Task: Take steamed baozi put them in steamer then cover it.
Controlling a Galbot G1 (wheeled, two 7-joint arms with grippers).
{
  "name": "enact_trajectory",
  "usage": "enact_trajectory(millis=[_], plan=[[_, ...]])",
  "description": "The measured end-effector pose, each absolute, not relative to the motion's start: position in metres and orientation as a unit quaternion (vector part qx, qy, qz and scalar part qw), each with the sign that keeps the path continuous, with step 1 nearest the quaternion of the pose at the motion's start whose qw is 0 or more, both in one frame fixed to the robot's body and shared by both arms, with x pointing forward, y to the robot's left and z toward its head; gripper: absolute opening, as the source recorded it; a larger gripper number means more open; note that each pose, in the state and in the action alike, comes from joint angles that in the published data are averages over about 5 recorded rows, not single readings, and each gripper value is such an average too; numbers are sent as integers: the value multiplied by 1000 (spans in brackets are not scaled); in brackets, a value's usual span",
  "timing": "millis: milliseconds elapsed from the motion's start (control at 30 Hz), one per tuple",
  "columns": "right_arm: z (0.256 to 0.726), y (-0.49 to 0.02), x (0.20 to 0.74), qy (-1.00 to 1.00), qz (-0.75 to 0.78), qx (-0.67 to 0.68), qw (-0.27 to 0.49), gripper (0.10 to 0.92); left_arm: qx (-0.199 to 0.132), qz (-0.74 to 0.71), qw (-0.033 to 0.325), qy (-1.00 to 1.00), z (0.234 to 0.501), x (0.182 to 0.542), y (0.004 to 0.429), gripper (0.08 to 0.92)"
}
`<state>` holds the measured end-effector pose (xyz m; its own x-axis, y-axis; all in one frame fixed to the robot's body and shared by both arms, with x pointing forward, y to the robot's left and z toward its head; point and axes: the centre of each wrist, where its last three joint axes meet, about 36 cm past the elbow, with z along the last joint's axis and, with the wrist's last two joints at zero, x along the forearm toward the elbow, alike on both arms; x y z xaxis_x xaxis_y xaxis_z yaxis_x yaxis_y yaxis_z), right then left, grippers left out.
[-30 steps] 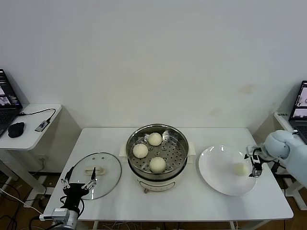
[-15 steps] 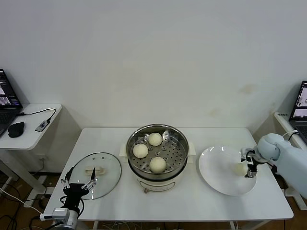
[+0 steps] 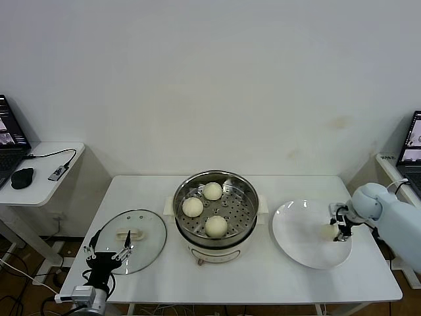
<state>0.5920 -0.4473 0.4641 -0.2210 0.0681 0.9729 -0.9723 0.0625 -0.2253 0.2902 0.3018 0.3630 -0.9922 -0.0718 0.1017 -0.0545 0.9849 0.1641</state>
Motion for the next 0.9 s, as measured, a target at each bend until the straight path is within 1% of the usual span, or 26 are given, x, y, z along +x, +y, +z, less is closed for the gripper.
enact_trajectory(millis=[233, 467, 700, 900], plan=[[488, -447, 592, -558, 551, 407, 468, 552, 31, -80, 50, -995, 365, 291, 301, 823], [539, -432, 598, -575, 552, 412, 442, 551, 27, -78, 45, -996, 368, 293, 299, 823], [609, -390, 610, -601, 554, 424, 389, 561, 23, -77, 41, -996, 370, 295, 297, 823], [664, -331, 615, -618, 554, 441, 341, 568, 21, -78, 40, -996, 371, 297, 297, 823]])
